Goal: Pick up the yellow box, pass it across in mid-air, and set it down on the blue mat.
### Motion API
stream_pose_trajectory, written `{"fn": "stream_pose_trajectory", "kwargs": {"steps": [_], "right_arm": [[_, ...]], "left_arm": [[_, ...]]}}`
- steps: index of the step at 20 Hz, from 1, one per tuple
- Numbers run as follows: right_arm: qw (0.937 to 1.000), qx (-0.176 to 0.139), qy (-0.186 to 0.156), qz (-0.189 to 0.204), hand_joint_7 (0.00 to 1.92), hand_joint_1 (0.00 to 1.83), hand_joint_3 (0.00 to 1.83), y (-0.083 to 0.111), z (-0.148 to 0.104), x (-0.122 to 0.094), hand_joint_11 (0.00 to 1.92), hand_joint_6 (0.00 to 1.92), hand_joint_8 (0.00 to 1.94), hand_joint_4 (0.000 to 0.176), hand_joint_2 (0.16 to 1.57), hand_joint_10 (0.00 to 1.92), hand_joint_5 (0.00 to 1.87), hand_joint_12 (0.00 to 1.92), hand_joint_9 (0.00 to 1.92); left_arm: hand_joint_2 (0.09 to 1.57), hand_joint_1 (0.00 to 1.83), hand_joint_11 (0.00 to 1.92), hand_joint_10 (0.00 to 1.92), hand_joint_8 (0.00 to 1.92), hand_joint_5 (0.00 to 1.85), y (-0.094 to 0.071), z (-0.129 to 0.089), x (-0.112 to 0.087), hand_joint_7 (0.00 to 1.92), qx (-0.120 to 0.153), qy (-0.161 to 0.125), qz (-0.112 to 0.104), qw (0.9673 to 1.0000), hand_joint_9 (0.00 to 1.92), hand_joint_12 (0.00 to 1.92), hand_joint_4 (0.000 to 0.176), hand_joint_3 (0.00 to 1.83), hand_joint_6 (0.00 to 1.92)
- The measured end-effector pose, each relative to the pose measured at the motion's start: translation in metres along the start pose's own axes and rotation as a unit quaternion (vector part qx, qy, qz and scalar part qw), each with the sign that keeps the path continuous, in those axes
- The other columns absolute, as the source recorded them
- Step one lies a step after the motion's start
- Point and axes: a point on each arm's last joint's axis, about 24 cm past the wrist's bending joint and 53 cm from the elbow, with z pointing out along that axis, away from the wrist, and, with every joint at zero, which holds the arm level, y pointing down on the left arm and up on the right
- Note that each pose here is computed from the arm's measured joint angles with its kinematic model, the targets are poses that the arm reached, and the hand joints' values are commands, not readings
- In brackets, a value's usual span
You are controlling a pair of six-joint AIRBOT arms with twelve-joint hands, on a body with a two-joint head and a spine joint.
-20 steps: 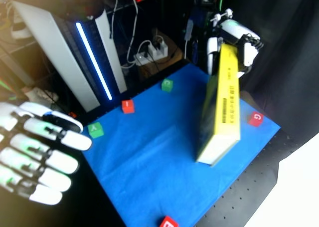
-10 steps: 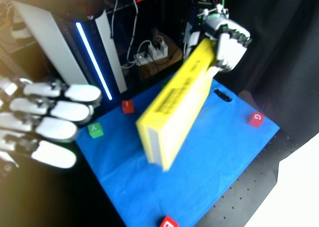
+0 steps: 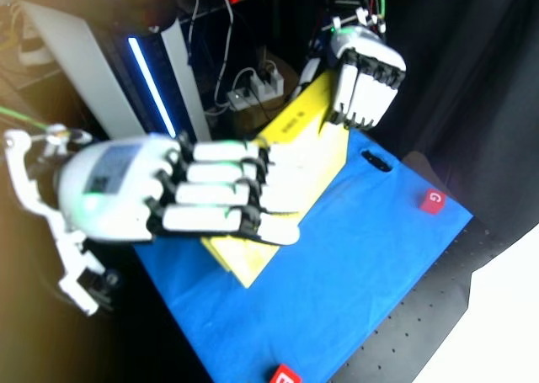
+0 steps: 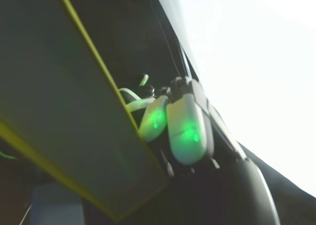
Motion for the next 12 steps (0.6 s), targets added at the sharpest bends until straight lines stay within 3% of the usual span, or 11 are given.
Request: {"fn": "stream_pose_trajectory", "kwargs": {"steps": [1, 2, 3, 4, 5, 7, 8, 9, 10, 11, 12], "right_arm": [[1.0000, 0.003, 0.006, 0.002, 0.32, 0.69, 0.00, -0.001, 0.003, 0.003, 0.00, 0.07, 0.07, 0.000, 1.17, 0.09, 0.24, 1.19, 0.35], [0.9999, 0.004, 0.014, 0.005, 0.57, 0.90, 0.01, -0.002, 0.006, 0.009, 0.29, 0.43, 0.55, 0.000, 1.17, 1.11, 0.47, 1.77, 0.52], [0.9998, 0.001, 0.021, 0.007, 0.73, 1.13, 0.05, 0.001, 0.011, 0.014, 0.84, 1.14, 1.41, 0.000, 1.23, 1.72, 0.61, 1.89, 0.83], [0.9996, -0.004, 0.025, 0.009, 0.90, 1.07, 0.06, 0.005, 0.015, 0.017, 1.16, 1.46, 1.83, 0.000, 1.27, 1.88, 0.65, 1.92, 1.08], [0.9996, -0.002, 0.026, 0.013, 1.04, 1.07, 0.06, 0.003, 0.018, 0.019, 1.34, 1.52, 1.92, 0.000, 1.26, 1.91, 0.67, 1.92, 1.22], [0.9989, -0.001, 0.046, 0.003, 1.04, 1.07, 0.08, 0.002, 0.020, 0.029, 1.36, 1.53, 1.94, 0.000, 1.25, 1.92, 0.67, 1.92, 1.22], [0.9989, -0.001, 0.047, 0.003, 1.21, 1.08, 0.52, 0.001, 0.020, 0.030, 1.51, 1.59, 1.94, 0.000, 1.04, 1.92, 0.70, 1.92, 1.38], [0.9989, 0.001, 0.047, 0.003, 1.23, 1.08, 0.68, 0.000, 0.020, 0.029, 1.48, 1.60, 1.94, 0.000, 0.96, 1.92, 0.73, 1.92, 1.38], [0.9991, 0.004, 0.042, 0.005, 1.23, 1.07, 0.72, -0.003, 0.021, 0.025, 1.46, 1.63, 1.94, 0.000, 0.95, 1.92, 0.72, 1.92, 1.36], [0.9992, 0.008, 0.038, 0.009, 1.12, 1.09, 0.48, -0.006, 0.022, 0.023, 1.40, 1.49, 1.94, 0.000, 1.03, 1.92, 0.74, 1.92, 1.29], [0.9992, 0.009, 0.039, 0.010, 1.18, 1.03, 0.81, -0.006, 0.023, 0.023, 1.43, 1.78, 1.94, 0.000, 0.97, 1.92, 0.66, 1.92, 1.34]], "left_arm": [[1.17, 1.08, 1.63, 1.92, 1.92, 1.18, 0.000, 0.001, 0.001, 1.36, -0.001, 0.001, 0.000, 1.0000, 1.52, 1.92, 0.000, 0.00, 1.92], [1.18, 1.08, 1.63, 1.92, 1.92, 1.19, 0.001, 0.002, 0.000, 1.36, -0.001, 0.001, 0.003, 1.0000, 1.52, 1.92, 0.000, 0.00, 1.92], [1.18, 1.04, 1.63, 1.92, 1.92, 1.20, -0.001, 0.004, -0.003, 1.36, 0.004, -0.002, 0.012, 0.9999, 1.52, 1.92, 0.000, 0.00, 1.92], [1.17, 1.08, 1.63, 1.92, 1.92, 1.18, -0.003, 0.005, -0.005, 1.36, 0.008, -0.005, 0.019, 0.9998, 1.52, 1.92, 0.000, 0.00, 1.92], [1.18, 1.08, 1.63, 1.92, 1.92, 1.19, -0.004, 0.005, -0.006, 1.36, 0.010, -0.008, 0.021, 0.9997, 1.52, 1.92, 0.000, 0.00, 1.92], [1.17, 1.08, 1.63, 1.92, 1.92, 1.18, -0.012, 0.005, -0.008, 1.36, 0.026, -0.011, 0.035, 0.9990, 1.52, 1.92, 0.000, 0.00, 1.92], [1.18, 1.08, 1.63, 1.92, 1.92, 1.19, -0.012, 0.005, -0.009, 1.36, 0.026, -0.014, 0.033, 0.9990, 1.52, 1.92, 0.000, 0.00, 1.92], [1.18, 1.04, 1.63, 1.92, 1.92, 1.20, -0.012, 0.004, -0.010, 1.36, 0.027, -0.017, 0.031, 0.9990, 1.52, 1.92, 0.000, 0.00, 1.92], [1.17, 1.08, 1.63, 1.92, 1.92, 1.18, -0.015, 0.004, -0.012, 1.36, 0.032, -0.021, 0.030, 0.9988, 1.52, 1.92, 0.000, 0.00, 1.92], [1.18, 1.08, 1.63, 1.92, 1.92, 1.19, -0.017, 0.004, -0.013, 1.36, 0.034, -0.023, 0.028, 0.9988, 1.52, 1.92, 0.000, 0.00, 1.92], [1.18, 1.07, 1.63, 1.92, 1.92, 1.20, -0.017, 0.004, -0.014, 1.36, 0.035, -0.025, 0.027, 0.9987, 1.52, 1.92, 0.000, 0.00, 1.92]]}}
